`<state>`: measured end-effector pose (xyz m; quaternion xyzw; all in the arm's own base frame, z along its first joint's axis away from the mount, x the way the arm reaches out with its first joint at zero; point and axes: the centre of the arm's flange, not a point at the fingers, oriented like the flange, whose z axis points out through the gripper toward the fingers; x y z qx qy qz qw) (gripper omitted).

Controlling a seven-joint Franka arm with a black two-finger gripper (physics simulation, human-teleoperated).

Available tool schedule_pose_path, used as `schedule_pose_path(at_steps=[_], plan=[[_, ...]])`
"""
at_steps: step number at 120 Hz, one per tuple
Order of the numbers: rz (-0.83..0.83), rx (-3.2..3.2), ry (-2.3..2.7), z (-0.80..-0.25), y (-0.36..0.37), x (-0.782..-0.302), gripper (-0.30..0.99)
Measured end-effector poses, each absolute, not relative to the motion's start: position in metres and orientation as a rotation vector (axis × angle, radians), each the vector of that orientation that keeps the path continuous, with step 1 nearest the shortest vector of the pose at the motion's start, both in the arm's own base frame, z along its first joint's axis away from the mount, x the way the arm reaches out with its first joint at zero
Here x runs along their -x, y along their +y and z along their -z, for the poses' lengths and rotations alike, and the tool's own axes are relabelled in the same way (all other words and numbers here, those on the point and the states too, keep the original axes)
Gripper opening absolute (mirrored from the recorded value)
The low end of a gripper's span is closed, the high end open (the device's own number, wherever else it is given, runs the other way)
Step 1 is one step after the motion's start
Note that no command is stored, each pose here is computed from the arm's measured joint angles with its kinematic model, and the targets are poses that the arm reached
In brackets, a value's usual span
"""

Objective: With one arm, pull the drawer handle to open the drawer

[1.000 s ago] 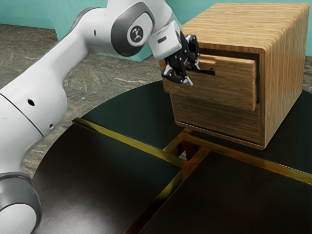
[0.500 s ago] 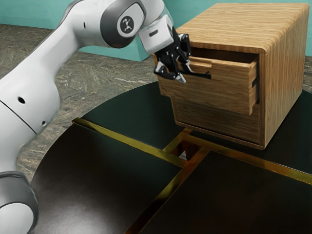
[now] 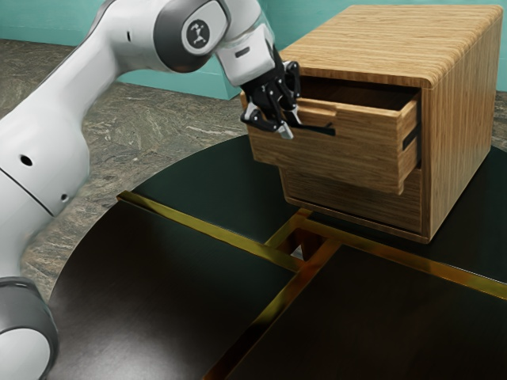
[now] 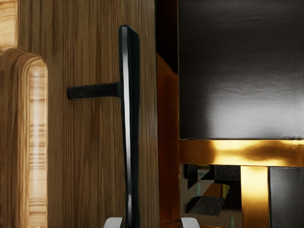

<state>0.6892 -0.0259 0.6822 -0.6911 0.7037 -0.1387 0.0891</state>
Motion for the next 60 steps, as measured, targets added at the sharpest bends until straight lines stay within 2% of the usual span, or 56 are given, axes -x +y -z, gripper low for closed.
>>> schedule_pose_path(at_steps=[60], plan=[[0.374, 2.113, 2.111, -0.691, -0.031, -0.672, 0.05]])
